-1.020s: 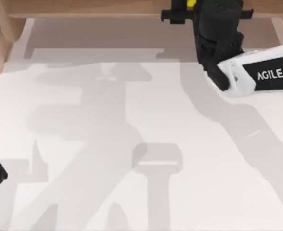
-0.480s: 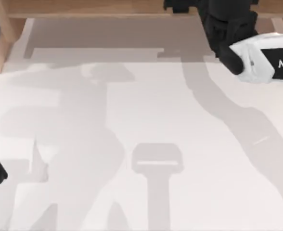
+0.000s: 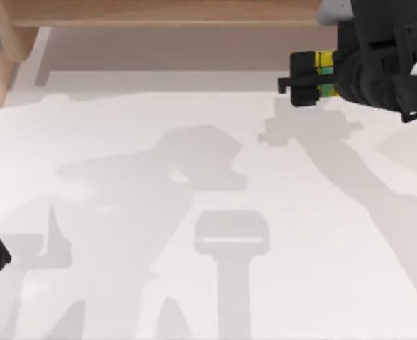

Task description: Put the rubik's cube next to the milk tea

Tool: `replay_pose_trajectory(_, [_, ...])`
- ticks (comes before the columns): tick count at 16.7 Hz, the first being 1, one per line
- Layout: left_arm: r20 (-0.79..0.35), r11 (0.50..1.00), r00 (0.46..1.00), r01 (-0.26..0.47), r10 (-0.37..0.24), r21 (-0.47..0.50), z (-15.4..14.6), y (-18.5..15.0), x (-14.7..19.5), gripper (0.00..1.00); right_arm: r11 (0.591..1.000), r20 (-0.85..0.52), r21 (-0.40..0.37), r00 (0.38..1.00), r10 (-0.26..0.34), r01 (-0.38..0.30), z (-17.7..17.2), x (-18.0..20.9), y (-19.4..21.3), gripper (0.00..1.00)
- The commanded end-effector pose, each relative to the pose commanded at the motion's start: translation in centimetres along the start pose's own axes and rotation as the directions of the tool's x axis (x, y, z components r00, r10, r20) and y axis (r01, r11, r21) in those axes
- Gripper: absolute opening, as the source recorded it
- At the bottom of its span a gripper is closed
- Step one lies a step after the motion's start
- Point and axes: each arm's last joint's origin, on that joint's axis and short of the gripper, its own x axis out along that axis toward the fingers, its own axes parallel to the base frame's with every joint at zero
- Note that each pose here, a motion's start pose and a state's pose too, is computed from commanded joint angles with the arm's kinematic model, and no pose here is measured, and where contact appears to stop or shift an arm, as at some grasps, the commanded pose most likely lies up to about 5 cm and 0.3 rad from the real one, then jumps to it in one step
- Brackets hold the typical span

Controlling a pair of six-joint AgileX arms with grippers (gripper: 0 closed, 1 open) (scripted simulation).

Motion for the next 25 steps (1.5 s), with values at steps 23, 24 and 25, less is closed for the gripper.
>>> replay_pose_trajectory(23, [0.000, 1.000, 1.000, 0.000, 0.000, 0.000, 0.0, 0.0, 0.0, 1.00, 0.984, -0.726, 0.105, 0.687, -0.025, 0.147, -15.6, -15.7, -5.3, 0.00])
replay_pose_trajectory(24, [0.000, 1.000, 1.000, 0.000, 0.000, 0.000, 0.0, 0.0, 0.0, 1.00, 0.985, -0.704, 0.122, 0.710, -0.004, 0.126, -15.0, -15.6, -5.1, 0.00])
replay_pose_trajectory(25, [0.000, 1.000, 1.000, 0.000, 0.000, 0.000, 0.0, 0.0, 0.0, 1.00, 0.985, -0.681, 0.138, 0.732, 0.019, 0.103, -14.5, -15.5, -4.9, 0.00])
